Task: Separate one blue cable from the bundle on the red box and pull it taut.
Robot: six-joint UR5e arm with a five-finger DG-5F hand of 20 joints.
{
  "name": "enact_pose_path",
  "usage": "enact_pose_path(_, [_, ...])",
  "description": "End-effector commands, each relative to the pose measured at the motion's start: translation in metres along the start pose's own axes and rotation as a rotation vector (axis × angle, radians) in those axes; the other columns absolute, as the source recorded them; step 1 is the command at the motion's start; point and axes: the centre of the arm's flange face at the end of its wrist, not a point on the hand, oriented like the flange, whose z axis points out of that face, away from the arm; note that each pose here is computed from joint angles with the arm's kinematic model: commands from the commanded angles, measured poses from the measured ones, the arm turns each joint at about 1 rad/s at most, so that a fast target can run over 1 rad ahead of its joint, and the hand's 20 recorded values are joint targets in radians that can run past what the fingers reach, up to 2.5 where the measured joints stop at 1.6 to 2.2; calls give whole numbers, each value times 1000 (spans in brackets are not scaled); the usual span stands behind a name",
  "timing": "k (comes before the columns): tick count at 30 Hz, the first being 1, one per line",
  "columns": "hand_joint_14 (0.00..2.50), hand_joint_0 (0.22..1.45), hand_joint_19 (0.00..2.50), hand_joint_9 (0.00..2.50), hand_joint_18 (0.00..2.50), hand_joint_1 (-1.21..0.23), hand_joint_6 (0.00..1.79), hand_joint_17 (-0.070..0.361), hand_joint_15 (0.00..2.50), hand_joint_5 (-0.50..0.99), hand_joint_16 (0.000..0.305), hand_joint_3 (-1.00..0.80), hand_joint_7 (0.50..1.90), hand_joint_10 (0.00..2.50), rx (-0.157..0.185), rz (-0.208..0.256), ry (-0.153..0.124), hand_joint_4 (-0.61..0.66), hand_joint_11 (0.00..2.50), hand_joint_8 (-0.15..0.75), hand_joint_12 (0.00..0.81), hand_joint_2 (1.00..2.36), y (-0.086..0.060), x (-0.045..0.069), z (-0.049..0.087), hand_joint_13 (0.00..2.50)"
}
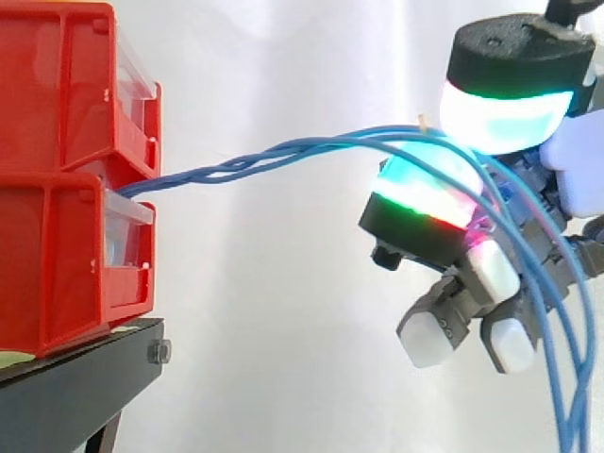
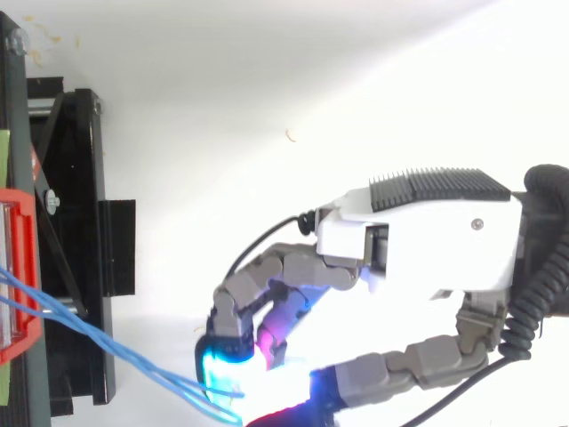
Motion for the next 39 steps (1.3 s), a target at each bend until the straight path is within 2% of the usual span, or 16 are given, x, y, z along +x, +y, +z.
enact_pose_path(1, [5,549,466,891,630,-762,854,156,194,-132,69,99,1008,9,23,427,30,-5,502,343,459,1186,-2,3,-2,548])
enact_pose_path(2, [4,550,466,890,630,-762,854,156,195,-132,69,98,1018,9,28,437,28,-5,506,342,458,1187,-2,3,-3,547])
enact_pose_path(4, [5,551,467,891,630,-762,854,156,198,-131,69,107,1009,9,51,393,26,-4,503,343,458,1178,-5,2,-5,548])
enact_pose_path(6, [5,550,466,892,631,-762,854,156,191,-132,69,100,1018,9,70,311,26,-2,503,344,458,1185,-6,2,-7,549])
enact_pose_path(10, [4,549,474,894,634,-760,854,156,195,-132,69,104,1017,9,95,129,16,-2,503,344,458,1185,-9,0,-10,550])
enact_pose_path(11, [5,548,466,893,635,-761,854,156,195,-132,69,98,1017,9,102,23,-4,-4,503,345,458,1192,-10,-4,-10,549])
enact_pose_path(12, [5,549,466,893,637,-761,854,156,191,-132,70,99,1017,9,103,-6,-10,-4,503,344,458,1190,-11,-6,-10,549])
enact_pose_path(15, [5,549,466,900,635,-761,855,156,191,-132,69,96,1007,9,110,-193,-38,-3,500,344,460,1193,-11,-12,-10,550])
enact_pose_path(19, [5,549,466,897,635,-760,854,156,198,-132,69,104,1016,9,118,-308,-44,-1,505,342,459,1186,-12,-15,-10,548])
enact_pose_path(23, [4,548,465,900,638,-758,855,157,195,-132,70,102,1008,10,117,-305,-45,-5,504,345,459,1190,-12,-17,-10,549])
enact_pose_path(28, [4,545,473,901,637,-756,854,157,191,-131,70,101,1015,9,109,-226,-40,2,500,345,461,1201,-12,-15,-10,552])
enact_pose_path(29, [5,545,473,901,637,-756,854,157,194,-131,70,100,1016,11,104,-176,-24,3,499,345,460,1202,-12,-13,-10,552])
enact_pose_path(34, [5,543,473,912,640,-753,854,157,195,-131,70,97,1017,9,93,-47,19,4,504,349,460,1212,-11,-8,-10,553])
enact_pose_path(35, [4,543,473,915,640,-753,855,157,191,-131,70,97,1007,11,91,28,35,4,506,349,461,1212,-11,-6,-10,553])
enact_pose_path(36, [4,543,472,917,640,-753,855,157,188,-131,70,97,1006,9,93,52,39,8,508,349,460,1211,-11,-5,-9,554])
enact_pose_path(39, [5,537,480,932,641,-749,854,158,198,-130,70,94,1009,11,93,205,47,13,512,354,461,1227,-10,-4,-10,556])
